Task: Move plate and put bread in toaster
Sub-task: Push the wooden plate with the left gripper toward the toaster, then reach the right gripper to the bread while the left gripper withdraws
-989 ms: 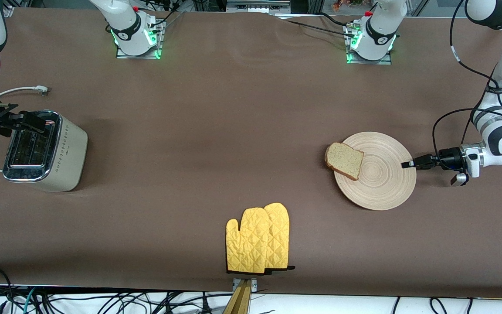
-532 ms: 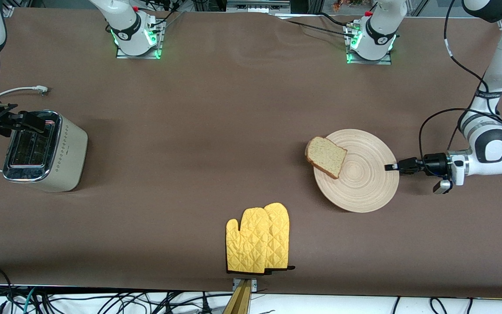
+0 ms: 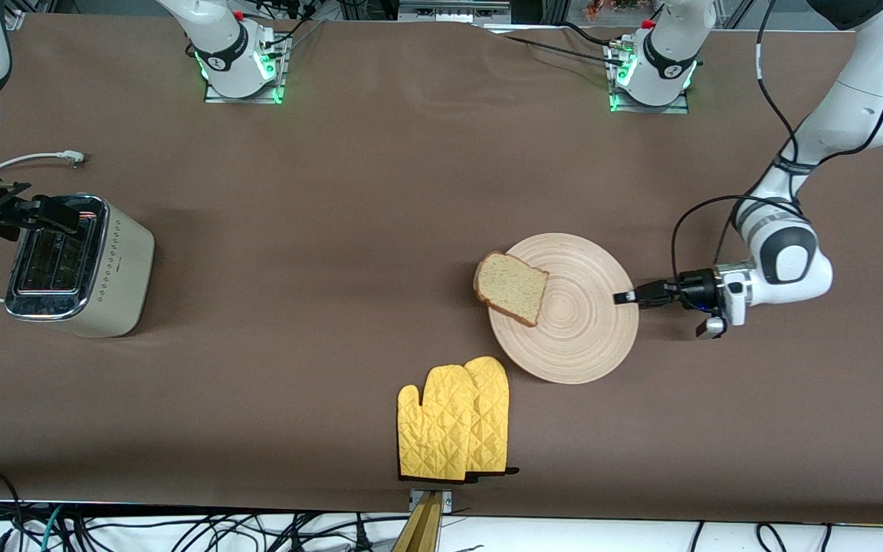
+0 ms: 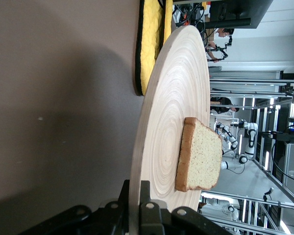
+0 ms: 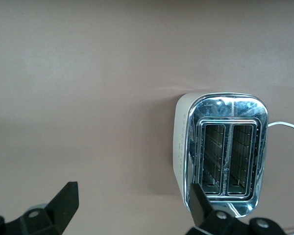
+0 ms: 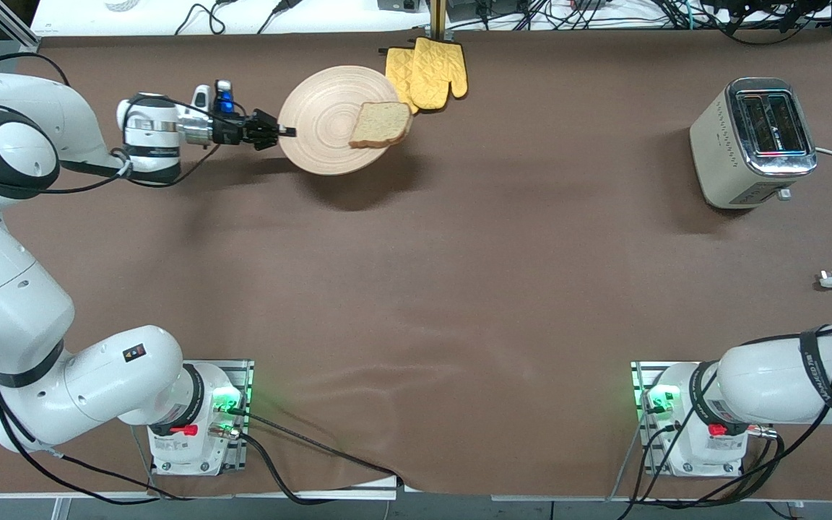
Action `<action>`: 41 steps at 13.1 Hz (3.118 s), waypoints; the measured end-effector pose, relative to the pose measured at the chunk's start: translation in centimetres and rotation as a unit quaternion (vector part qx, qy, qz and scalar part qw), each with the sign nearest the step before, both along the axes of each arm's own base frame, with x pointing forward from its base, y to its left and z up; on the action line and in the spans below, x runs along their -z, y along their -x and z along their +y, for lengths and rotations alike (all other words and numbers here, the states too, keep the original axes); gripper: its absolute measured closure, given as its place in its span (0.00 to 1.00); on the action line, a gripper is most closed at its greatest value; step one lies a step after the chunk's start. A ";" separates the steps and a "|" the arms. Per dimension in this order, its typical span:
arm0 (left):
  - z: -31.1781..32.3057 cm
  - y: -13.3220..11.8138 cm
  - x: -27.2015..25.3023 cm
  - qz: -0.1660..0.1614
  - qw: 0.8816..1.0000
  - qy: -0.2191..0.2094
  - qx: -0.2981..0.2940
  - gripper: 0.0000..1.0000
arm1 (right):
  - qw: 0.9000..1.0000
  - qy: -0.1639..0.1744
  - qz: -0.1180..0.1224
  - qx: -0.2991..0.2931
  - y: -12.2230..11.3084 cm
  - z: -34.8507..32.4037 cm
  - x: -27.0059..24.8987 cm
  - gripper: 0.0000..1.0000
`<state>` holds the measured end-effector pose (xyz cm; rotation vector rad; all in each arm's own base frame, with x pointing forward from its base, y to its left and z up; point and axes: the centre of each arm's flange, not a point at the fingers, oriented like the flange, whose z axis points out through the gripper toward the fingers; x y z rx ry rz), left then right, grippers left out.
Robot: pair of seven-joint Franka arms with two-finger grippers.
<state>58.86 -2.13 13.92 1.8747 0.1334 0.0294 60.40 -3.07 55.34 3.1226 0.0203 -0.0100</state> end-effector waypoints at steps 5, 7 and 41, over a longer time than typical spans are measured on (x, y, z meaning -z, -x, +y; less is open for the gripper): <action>-6.3 2.5 1.0 0.028 0.999 -0.016 -0.022 0.91 | 1.000 0.000 0.001 0.001 0.0 -0.2 0.1 0.00; -8.4 3.4 1.4 0.042 0.998 -0.019 -0.036 0.91 | 1.000 0.000 0.002 0.002 -0.1 -0.3 0.3 0.00; -6.6 2.8 0.9 -0.003 0.985 -0.153 0.079 0.00 | 0.954 -0.272 0.098 0.079 -1.2 9.0 16.6 0.00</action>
